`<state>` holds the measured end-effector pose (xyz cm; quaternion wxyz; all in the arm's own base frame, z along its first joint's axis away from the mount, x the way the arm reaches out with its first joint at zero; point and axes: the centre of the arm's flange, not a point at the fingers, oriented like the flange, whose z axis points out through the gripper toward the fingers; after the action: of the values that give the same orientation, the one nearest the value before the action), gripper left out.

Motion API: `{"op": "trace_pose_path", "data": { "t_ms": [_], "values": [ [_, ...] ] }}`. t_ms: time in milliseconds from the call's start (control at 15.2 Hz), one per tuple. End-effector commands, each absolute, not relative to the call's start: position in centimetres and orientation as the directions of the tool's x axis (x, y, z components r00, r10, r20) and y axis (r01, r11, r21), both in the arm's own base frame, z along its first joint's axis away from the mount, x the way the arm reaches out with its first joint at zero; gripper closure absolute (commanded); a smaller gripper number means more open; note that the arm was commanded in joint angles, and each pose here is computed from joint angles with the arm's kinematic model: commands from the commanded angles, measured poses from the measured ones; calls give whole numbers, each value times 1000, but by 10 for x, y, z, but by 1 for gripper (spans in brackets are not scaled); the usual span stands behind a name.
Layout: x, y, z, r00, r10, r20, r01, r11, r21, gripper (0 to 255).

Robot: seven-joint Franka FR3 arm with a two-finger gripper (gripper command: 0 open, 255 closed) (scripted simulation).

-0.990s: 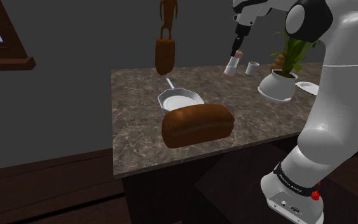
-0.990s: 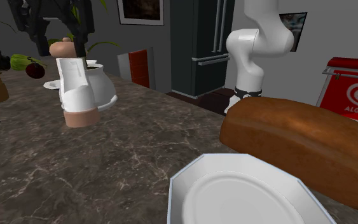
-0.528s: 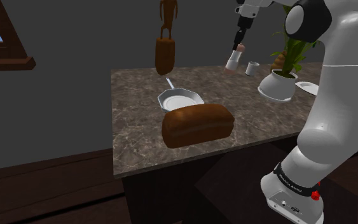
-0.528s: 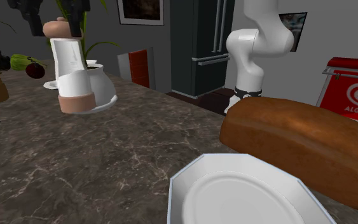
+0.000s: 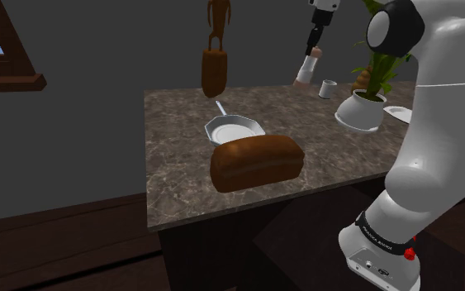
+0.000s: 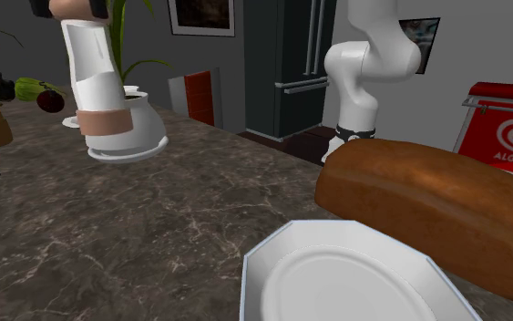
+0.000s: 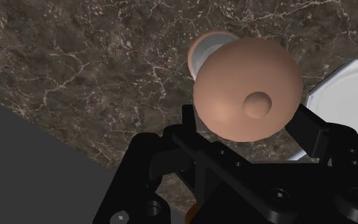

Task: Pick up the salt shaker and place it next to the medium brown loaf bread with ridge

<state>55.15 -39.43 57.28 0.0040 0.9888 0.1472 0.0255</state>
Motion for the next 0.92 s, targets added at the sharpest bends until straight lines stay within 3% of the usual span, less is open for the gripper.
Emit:
{"op": "trace_pose_path", "data": {
  "t_ms": [0,462,858],
  "values": [
    [552,-394,584,955,291,49,291,-957,15,255],
    [552,-394,620,955,291,49,291,-957,15,255],
    [549,-315,625,955,291,49,291,-957,15,255]
  ]
}}
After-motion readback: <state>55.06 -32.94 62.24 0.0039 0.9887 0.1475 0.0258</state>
